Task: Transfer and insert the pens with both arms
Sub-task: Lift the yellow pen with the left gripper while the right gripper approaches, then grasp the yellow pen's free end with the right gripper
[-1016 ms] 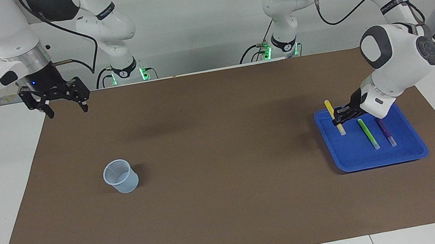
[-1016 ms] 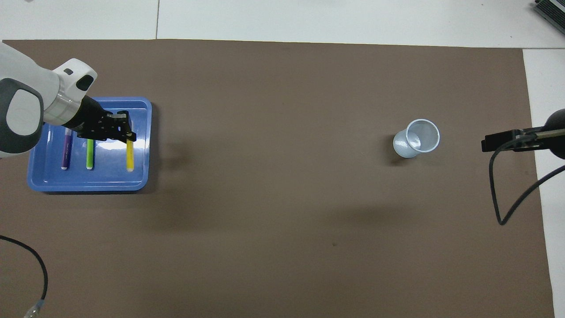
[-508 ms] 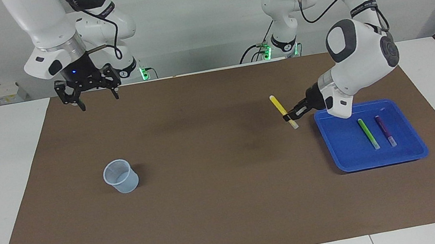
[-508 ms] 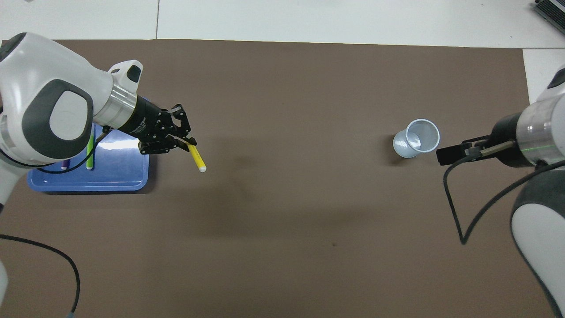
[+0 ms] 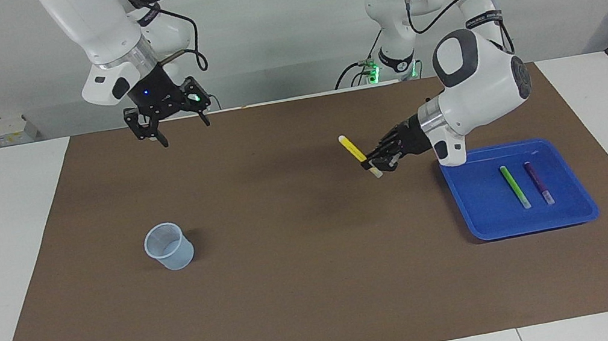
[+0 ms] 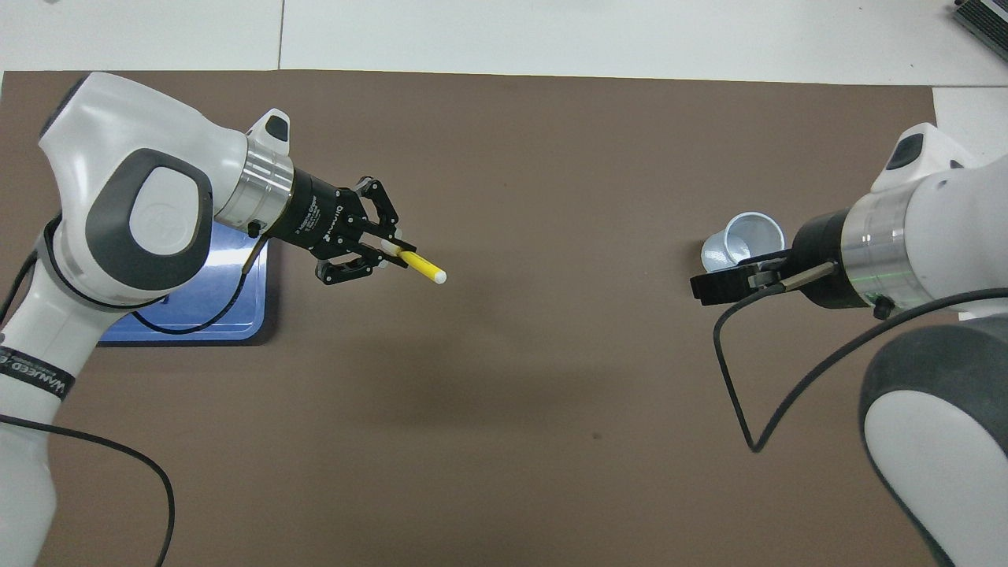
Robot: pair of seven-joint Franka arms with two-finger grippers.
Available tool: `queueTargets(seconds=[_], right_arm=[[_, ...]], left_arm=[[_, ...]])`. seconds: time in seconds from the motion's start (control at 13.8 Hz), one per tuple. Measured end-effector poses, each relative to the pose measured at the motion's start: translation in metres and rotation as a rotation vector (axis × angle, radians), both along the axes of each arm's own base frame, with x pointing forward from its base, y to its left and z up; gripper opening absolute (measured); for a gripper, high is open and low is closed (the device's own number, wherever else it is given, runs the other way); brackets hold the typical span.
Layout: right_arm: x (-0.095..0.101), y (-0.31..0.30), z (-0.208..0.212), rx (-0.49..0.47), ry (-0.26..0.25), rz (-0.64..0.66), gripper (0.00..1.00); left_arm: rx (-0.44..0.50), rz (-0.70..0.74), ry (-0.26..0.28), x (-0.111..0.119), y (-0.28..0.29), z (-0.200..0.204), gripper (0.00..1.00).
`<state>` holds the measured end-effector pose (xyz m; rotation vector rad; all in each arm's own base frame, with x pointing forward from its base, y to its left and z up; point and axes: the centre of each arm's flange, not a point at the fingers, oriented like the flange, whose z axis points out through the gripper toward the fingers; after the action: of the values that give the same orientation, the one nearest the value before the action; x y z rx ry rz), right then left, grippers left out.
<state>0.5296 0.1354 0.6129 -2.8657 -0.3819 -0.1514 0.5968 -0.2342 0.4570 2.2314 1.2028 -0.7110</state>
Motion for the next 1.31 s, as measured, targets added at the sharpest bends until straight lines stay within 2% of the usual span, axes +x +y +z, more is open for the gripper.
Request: queueTargets(seconds=[0.29, 0.44, 0.73, 0.87, 1.31], right_arm=[[0.009, 0.031, 0.004, 0.134, -0.096, 0.028, 0.97], [0.012, 0.059, -0.005, 0.183, -0.119, 0.045, 0.93], [0.027, 0.08, -0.035, 0.234, -0.097, 0.041, 0.89], [0.03, 0.087, -0.045, 0.24, -0.092, 0.043, 0.77], [0.03, 0.115, -0.059, 0.307, -0.073, 0.066, 0.72]], left_arm=[[0.041, 0.15, 0.088, -0.018, -0.064, 0.002, 0.17], [0.05, 0.165, 0.113, -0.025, -0.077, 0.003, 0.17], [0.053, 0.212, 0.125, -0.027, -0.084, 0.012, 0.17], [0.05, 0.218, 0.117, -0.029, -0.083, 0.019, 0.17], [0.047, 0.238, 0.11, -0.036, -0.1, 0.024, 0.17]])
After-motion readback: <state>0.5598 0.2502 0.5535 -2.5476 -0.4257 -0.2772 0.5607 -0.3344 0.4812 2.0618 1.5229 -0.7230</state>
